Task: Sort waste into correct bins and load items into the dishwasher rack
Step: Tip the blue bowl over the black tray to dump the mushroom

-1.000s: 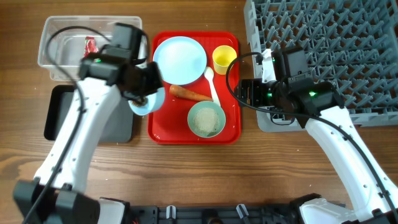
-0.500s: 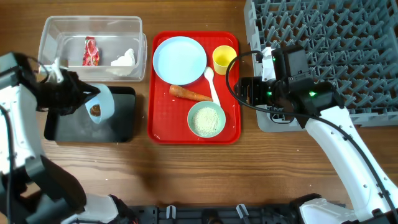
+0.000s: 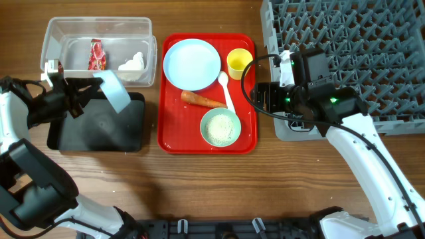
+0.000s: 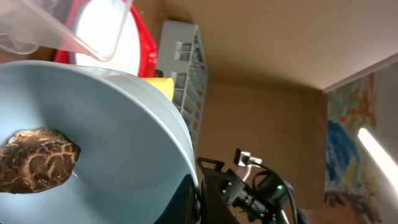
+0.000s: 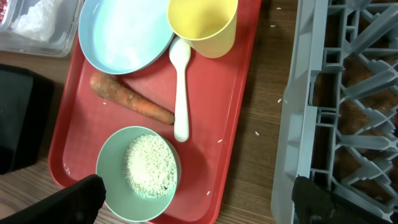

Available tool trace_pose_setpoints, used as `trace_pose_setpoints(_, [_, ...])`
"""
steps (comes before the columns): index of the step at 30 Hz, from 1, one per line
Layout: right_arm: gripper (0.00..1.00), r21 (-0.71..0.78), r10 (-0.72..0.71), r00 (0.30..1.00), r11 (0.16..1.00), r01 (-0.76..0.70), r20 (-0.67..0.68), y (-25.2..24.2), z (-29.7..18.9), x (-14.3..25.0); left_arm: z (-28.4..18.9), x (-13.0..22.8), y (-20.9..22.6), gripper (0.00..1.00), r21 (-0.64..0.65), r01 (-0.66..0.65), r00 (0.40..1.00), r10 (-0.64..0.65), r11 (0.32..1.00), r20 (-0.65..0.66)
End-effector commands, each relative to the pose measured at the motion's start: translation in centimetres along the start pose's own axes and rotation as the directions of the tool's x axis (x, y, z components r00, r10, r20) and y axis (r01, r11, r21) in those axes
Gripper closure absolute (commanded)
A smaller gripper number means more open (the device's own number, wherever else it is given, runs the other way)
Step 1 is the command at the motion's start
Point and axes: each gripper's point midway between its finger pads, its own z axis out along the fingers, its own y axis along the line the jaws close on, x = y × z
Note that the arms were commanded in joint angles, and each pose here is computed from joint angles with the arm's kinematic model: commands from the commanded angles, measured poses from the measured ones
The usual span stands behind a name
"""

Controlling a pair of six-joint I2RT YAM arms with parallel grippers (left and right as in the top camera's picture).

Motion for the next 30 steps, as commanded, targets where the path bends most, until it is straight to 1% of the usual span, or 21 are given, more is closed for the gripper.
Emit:
trace_pose_setpoints(1, [0.00, 0.018, -0.005, 1.000, 1.000, 0.004, 0.009, -0.1, 0.0, -0.4, -0.2, 0.1, -1.0, 0.96, 0.072, 0.024, 1.000, -0.025, 0.997, 0.007])
trace_pose_setpoints(2, [0.00, 0.019, -0.004, 1.000, 1.000, 0.004, 0.006, -0.1, 0.0, -0.4, -0.2, 0.5, -0.8, 0.96, 0.061, 0.030, 1.000, -0.030, 0.998, 0.001])
trace_pose_setpoints(4, [0.00, 0.027, -0.003, 1.000, 1.000, 0.003, 0.003, -0.3, 0.0, -0.3, -0.3, 0.8, 1.7, 0.96, -0.082, -0.021, 1.000, 0.019, 0.996, -0.023])
trace_pose_setpoints(5, [0.00, 0.033, -0.003, 1.000, 0.999, 0.003, 0.005, -0.4, 0.0, -0.3, -0.7, 0.6, 4.5, 0.96, -0.239, -0.070, 0.997, 0.061, 0.968, -0.045])
trace_pose_setpoints(6, [0.00, 0.041, -0.003, 1.000, 0.999, 0.003, 0.008, -0.5, 0.0, -0.3, -1.1, 0.4, 5.8, 0.96, -0.314, -0.097, 0.995, 0.083, 0.945, -0.057])
trace_pose_setpoints(7, [0.00, 0.041, -0.003, 1.000, 0.999, 0.002, 0.007, -0.5, 0.0, -0.3, -1.0, 0.6, 5.5, 0.96, -0.298, -0.101, 0.994, 0.087, 0.949, -0.060])
trace_pose_setpoints(8, [0.00, 0.041, -0.002, 1.000, 0.999, 0.002, 0.006, -0.5, 0.0, -0.3, -0.8, 0.8, 4.7, 0.96, -0.251, -0.081, 0.996, 0.070, 0.965, -0.054])
trace_pose_setpoints(10, [0.00, 0.041, -0.002, 1.000, 0.999, 0.002, 0.005, -0.5, 0.0, -0.3, -0.3, 1.7, 2.1, 0.96, -0.112, 0.008, 0.999, -0.013, 0.994, -0.044])
trace_pose_setpoints(11, [0.00, 0.041, -0.002, 1.000, 0.999, 0.002, 0.005, -0.5, 0.0, -0.3, -0.3, 2.0, 1.1, 0.96, -0.059, 0.001, 0.999, -0.004, 0.998, -0.045])
trace_pose_setpoints(14, [0.00, 0.042, -0.003, 1.000, 0.999, 0.003, 0.005, -0.5, 0.0, -0.3, -0.3, 2.2, 1.0, 0.96, -0.057, -0.005, 0.999, 0.002, 0.998, -0.048])
trace_pose_setpoints(15, [0.00, 0.042, -0.003, 1.000, 0.999, 0.003, 0.005, -0.5, 0.0, -0.3, -0.3, 2.2, 1.5, 0.96, -0.081, -0.012, 0.998, 0.008, 0.997, -0.055])
trace_pose_setpoints(17, [0.00, 0.042, -0.003, 1.000, 0.999, 0.003, 0.005, -0.5, 0.0, -0.3, -0.5, 1.9, 3.3, 0.96, -0.178, -0.067, 0.996, 0.054, 0.982, -0.072])
trace_pose_setpoints(18, [0.00, 0.042, -0.002, 1.000, 0.999, 0.002, 0.003, -0.5, 0.0, -0.2, -0.6, 1.9, 3.5, 0.96, -0.185, -0.073, 0.995, 0.061, 0.980, -0.073])
trace_pose_setpoints(19, [0.00, 0.043, -0.002, 1.000, 0.999, 0.002, 0.001, -0.6, 0.0, -0.2, -0.5, 1.8, 3.2, 0.96, -0.167, -0.069, 0.996, 0.059, 0.983, -0.068])
trace_pose_setpoints(24, [0.00, 0.062, 0.000, 1.000, 0.998, 0.001, -0.006, -0.9, 0.0, 0.0, -0.2, 0.9, -0.2, 0.96, 0.025, -0.081, 0.997, 0.081, 0.996, -0.007])
trace_pose_setpoints(27, [0.00, 0.069, 0.000, 1.000, 0.998, 0.000, -0.010, -1.0, 0.0, 0.1, -0.4, 0.8, -2.3, 0.96, 0.144, -0.034, 0.999, 0.031, 0.989, 0.019])
trace_pose_setpoints(30, [0.00, 0.071, 0.003, 1.000, 0.997, -0.001, -0.020, -1.2, 0.2, 0.5, -0.4, 0.9, -2.4, 0.96, 0.144, -0.017, 1.000, 0.015, 0.989, 0.016])
